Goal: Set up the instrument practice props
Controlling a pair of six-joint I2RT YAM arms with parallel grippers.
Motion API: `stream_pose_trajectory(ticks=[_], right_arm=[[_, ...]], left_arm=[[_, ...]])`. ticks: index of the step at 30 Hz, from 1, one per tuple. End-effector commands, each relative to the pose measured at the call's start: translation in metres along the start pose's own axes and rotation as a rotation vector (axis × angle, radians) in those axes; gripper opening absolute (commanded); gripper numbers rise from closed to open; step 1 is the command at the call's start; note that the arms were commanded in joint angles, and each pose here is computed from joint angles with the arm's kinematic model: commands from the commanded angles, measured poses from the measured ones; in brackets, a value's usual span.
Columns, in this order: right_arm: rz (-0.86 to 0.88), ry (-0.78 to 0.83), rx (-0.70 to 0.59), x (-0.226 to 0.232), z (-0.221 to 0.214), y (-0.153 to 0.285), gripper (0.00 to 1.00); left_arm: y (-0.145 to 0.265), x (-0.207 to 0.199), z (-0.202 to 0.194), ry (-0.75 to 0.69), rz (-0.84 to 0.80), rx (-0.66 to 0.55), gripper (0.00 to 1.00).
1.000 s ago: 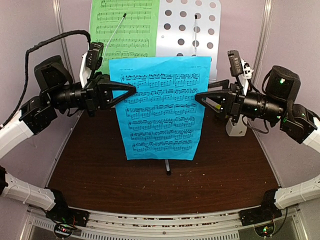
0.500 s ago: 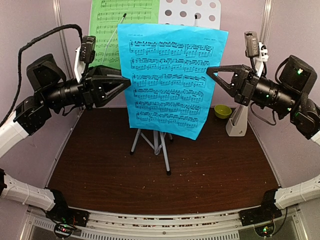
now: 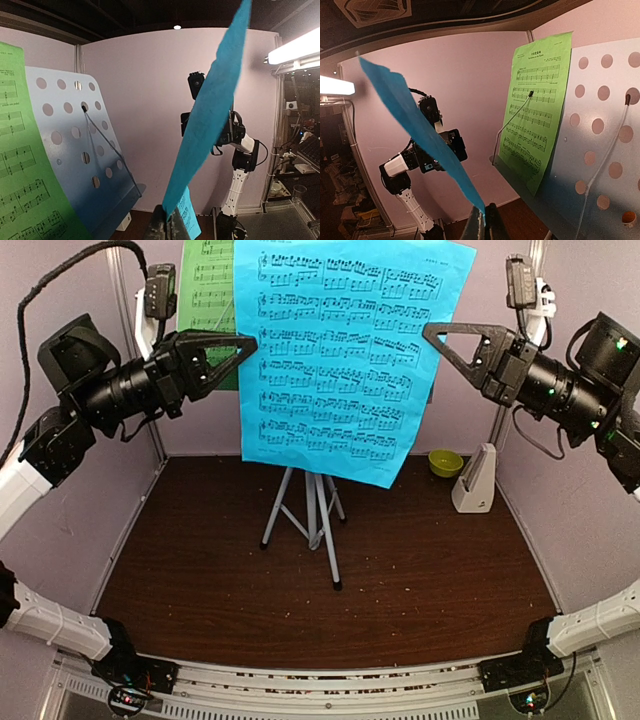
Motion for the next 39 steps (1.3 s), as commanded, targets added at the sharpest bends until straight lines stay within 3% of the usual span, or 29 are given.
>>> stream_pose_trajectory(ticks=[1,8,14,18,24,33,39], right_arm=[[-0.076,0.043,-0.036,-0.009,0.029,-0.005,0.00],[-0.208,0.071,-0.090,-0.032,0.057,-0.033,0.00],[-0.329,0.067,-0.141,-0.059,0.074,-0.054,0.00],[-0.407,0.076,-0.160,-0.075,0.077,-0.062,0.13],[-0.482,0.094,-0.168,-0.084,0.077,-0.057,0.49],[-0.609,0.065,-0.108,-0.100,0.052,-0.030,0.54],[-0.563,-0.028,-0.049,-0.102,0.027,-0.035,0.60]], left_arm=[[-0.001,-0.001,0.036,-0.051,0.012,-0.105,0.00],[-0.012,0.016,0.064,-0.075,0.116,-0.164,0.00],[-0.007,0.049,0.087,-0.082,0.384,-0.197,0.00],[-0.006,0.063,0.089,-0.074,0.480,-0.208,0.00],[-0.006,0.079,0.085,-0.041,0.574,-0.207,0.00],[-0.010,0.085,0.088,-0.016,0.591,-0.226,0.00],[-0.008,0.091,0.087,0.004,0.636,-0.238,0.00]])
Point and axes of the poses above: each gripper's point midway between its finger pads, its own y axis back along the fingers, its own x axis along the line the jaws close on, z = x × y, the point moved 4 cm from there along y, back along the fingers, and after that the axes turned 4 degrees about y, right-handed, at the moved point
